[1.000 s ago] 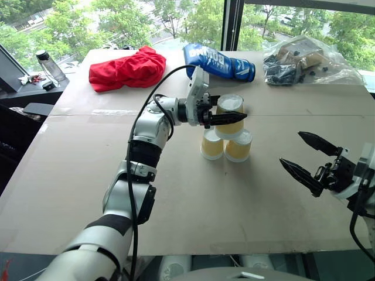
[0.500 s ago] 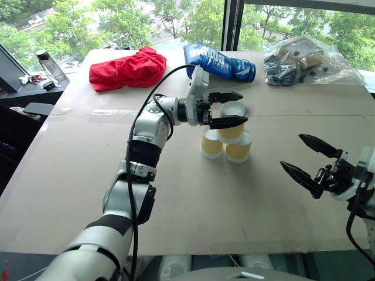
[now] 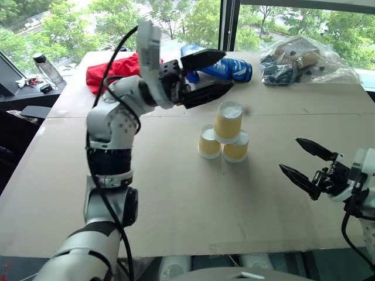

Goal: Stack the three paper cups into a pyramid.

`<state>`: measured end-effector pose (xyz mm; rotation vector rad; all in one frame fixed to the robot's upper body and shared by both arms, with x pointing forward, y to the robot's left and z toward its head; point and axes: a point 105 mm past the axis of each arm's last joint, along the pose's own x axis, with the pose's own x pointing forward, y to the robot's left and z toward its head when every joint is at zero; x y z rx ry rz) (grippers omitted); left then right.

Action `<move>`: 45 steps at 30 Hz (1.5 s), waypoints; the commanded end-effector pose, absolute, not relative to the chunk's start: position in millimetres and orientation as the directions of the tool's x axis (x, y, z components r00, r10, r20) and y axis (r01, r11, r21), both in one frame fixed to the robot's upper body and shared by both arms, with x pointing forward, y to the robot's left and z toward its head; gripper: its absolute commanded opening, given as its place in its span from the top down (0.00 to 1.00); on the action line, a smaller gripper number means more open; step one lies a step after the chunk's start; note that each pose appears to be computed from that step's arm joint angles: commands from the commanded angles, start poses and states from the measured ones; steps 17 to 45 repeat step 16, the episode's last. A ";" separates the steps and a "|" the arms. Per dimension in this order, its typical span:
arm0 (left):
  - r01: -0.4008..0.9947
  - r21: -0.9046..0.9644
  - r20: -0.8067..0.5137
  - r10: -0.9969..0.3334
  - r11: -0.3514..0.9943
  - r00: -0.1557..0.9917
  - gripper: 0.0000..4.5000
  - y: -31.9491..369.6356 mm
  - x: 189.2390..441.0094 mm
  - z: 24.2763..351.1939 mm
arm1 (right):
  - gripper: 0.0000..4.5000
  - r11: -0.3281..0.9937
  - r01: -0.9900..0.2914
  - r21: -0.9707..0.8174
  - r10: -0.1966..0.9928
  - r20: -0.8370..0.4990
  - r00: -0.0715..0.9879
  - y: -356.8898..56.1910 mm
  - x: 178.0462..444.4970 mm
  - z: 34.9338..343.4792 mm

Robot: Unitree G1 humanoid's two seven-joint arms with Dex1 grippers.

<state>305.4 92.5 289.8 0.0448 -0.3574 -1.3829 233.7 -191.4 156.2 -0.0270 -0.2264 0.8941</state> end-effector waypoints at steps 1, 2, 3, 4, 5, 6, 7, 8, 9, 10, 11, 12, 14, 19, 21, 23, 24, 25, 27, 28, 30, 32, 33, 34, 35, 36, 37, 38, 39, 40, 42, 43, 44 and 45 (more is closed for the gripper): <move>0.885 0.213 0.005 -0.907 0.413 0.422 0.01 140.1 300.1 238.0 | 0.00 0.639 -0.757 -0.133 0.768 0.143 0.624 -200.6 233.9 140.3; 0.859 0.203 -0.044 -0.872 0.471 0.488 0.01 152.9 297.4 221.8 | 0.00 0.647 -0.750 -0.137 0.763 0.124 0.635 -203.4 235.2 134.7; 0.836 0.200 -0.074 -0.843 0.510 0.532 0.01 161.3 294.3 210.6 | 0.00 0.650 -0.747 -0.139 0.760 0.108 0.641 -205.3 235.9 130.3; 0.815 0.180 -0.090 -0.816 0.550 0.571 0.01 168.3 289.6 198.4 | 0.00 0.652 -0.746 -0.138 0.758 0.093 0.646 -206.9 236.4 125.7; 0.799 0.154 -0.102 -0.795 0.581 0.598 0.01 173.1 284.4 187.2 | 0.00 0.653 -0.745 -0.136 0.757 0.079 0.649 -208.2 236.8 121.7; 0.785 0.136 -0.115 -0.777 0.605 0.619 0.01 176.0 279.4 176.5 | 0.00 0.655 -0.744 -0.134 0.755 0.066 0.653 -209.3 237.0 118.0; 0.756 0.140 -0.138 -0.744 0.639 0.654 0.01 179.7 275.4 162.1 | 0.00 0.659 -0.740 -0.131 0.750 0.047 0.660 -210.4 237.9 113.5; 0.730 0.143 -0.157 -0.712 0.669 0.684 0.01 182.1 272.2 149.6 | 0.00 0.662 -0.738 -0.130 0.746 0.031 0.665 -211.1 238.5 109.7; 0.709 0.123 -0.177 -0.688 0.694 0.704 0.01 182.9 268.4 135.5 | 0.00 0.669 -0.733 -0.126 0.740 0.013 0.673 -212.0 239.6 105.6; 0.692 0.106 -0.188 -0.669 0.714 0.719 0.01 182.6 264.5 124.4 | 0.00 0.679 -0.724 -0.122 0.729 -0.007 0.685 -213.5 241.2 101.5; 0.684 0.088 -0.188 -0.662 0.725 0.726 0.01 181.3 261.3 116.9 | 0.00 0.689 -0.715 -0.118 0.717 -0.028 0.696 -215.0 242.9 97.8; 0.678 0.109 -0.216 -0.648 0.727 0.730 0.01 181.1 258.2 105.8 | 0.00 0.695 -0.709 -0.121 0.708 -0.061 0.704 -216.2 244.5 93.6; 0.679 0.146 -0.262 -0.633 0.720 0.728 0.01 179.8 253.3 90.3 | 0.00 0.691 -0.711 -0.131 0.707 -0.082 0.703 -215.9 245.5 92.0; 0.678 0.111 -0.255 -0.639 0.726 0.726 0.01 174.3 252.4 83.4 | 0.00 0.692 -0.712 -0.123 0.712 -0.046 0.700 -215.4 246.8 98.5; 0.678 0.111 -0.255 -0.639 0.726 0.726 0.01 174.3 252.4 83.4 | 0.00 0.692 -0.712 -0.123 0.712 -0.046 0.700 -215.4 246.8 98.5; 0.678 0.111 -0.255 -0.639 0.726 0.726 0.01 174.3 252.4 83.4 | 0.00 0.692 -0.712 -0.123 0.712 -0.046 0.700 -215.4 246.8 98.5; 0.678 0.111 -0.255 -0.639 0.726 0.726 0.01 174.3 252.4 83.4 | 0.00 0.692 -0.712 -0.123 0.712 -0.046 0.700 -215.4 246.8 98.5; 0.678 0.111 -0.255 -0.639 0.726 0.726 0.01 174.3 252.4 83.4 | 0.00 0.692 -0.712 -0.123 0.712 -0.046 0.700 -215.4 246.8 98.5; 0.678 0.111 -0.255 -0.639 0.726 0.726 0.01 174.3 252.4 83.4 | 0.00 0.692 -0.712 -0.123 0.712 -0.046 0.700 -215.4 246.8 98.5; 0.678 0.111 -0.255 -0.639 0.726 0.726 0.01 174.3 252.4 83.4 | 0.00 0.692 -0.712 -0.123 0.712 -0.046 0.700 -215.4 246.8 98.5; 0.678 0.111 -0.255 -0.639 0.726 0.726 0.01 174.3 252.4 83.4 | 0.00 0.692 -0.712 -0.123 0.712 -0.046 0.700 -215.4 246.8 98.5; 0.678 0.111 -0.255 -0.639 0.726 0.726 0.01 174.3 252.4 83.4 | 0.00 0.692 -0.712 -0.123 0.712 -0.046 0.700 -215.4 246.8 98.5; 0.678 0.111 -0.255 -0.639 0.726 0.726 0.01 174.3 252.4 83.4 | 0.00 0.692 -0.712 -0.123 0.712 -0.046 0.700 -215.4 246.8 98.5; 0.678 0.111 -0.255 -0.639 0.726 0.726 0.01 174.3 252.4 83.4 | 0.00 0.692 -0.712 -0.123 0.712 -0.046 0.700 -215.4 246.8 98.5; 0.678 0.111 -0.255 -0.639 0.726 0.726 0.01 174.3 252.4 83.4 | 0.00 0.692 -0.712 -0.123 0.712 -0.046 0.700 -215.4 246.8 98.5; 0.678 0.111 -0.255 -0.639 0.726 0.726 0.01 174.3 252.4 83.4 | 0.00 0.692 -0.712 -0.123 0.712 -0.046 0.700 -215.4 246.8 98.5; 0.678 0.111 -0.255 -0.639 0.726 0.726 0.01 174.3 252.4 83.4 | 0.00 0.692 -0.712 -0.123 0.712 -0.046 0.700 -215.4 246.8 98.5; 0.678 0.111 -0.255 -0.639 0.726 0.726 0.01 174.3 252.4 83.4 | 0.00 0.692 -0.712 -0.123 0.712 -0.046 0.700 -215.4 246.8 98.5; 0.678 0.111 -0.255 -0.639 0.726 0.726 0.01 174.3 252.4 83.4 | 0.00 0.692 -0.712 -0.123 0.712 -0.046 0.700 -215.4 246.8 98.5; 0.678 0.111 -0.255 -0.639 0.726 0.726 0.01 174.3 252.4 83.4 | 0.00 0.692 -0.712 -0.123 0.712 -0.046 0.700 -215.4 246.8 98.5; 0.678 0.111 -0.255 -0.639 0.726 0.726 0.01 174.3 252.4 83.4 | 0.00 0.692 -0.712 -0.123 0.712 -0.046 0.700 -215.4 246.8 98.5; 0.678 0.111 -0.255 -0.639 0.726 0.726 0.01 174.3 252.4 83.4 | 0.00 0.692 -0.712 -0.123 0.712 -0.046 0.700 -215.4 246.8 98.5; 0.678 0.111 -0.255 -0.639 0.726 0.726 0.01 174.3 252.4 83.4 | 0.00 0.692 -0.712 -0.123 0.712 -0.046 0.700 -215.4 246.8 98.5; 0.678 0.111 -0.255 -0.639 0.726 0.726 0.01 174.3 252.4 83.4 | 0.00 0.692 -0.712 -0.123 0.712 -0.046 0.700 -215.4 246.8 98.5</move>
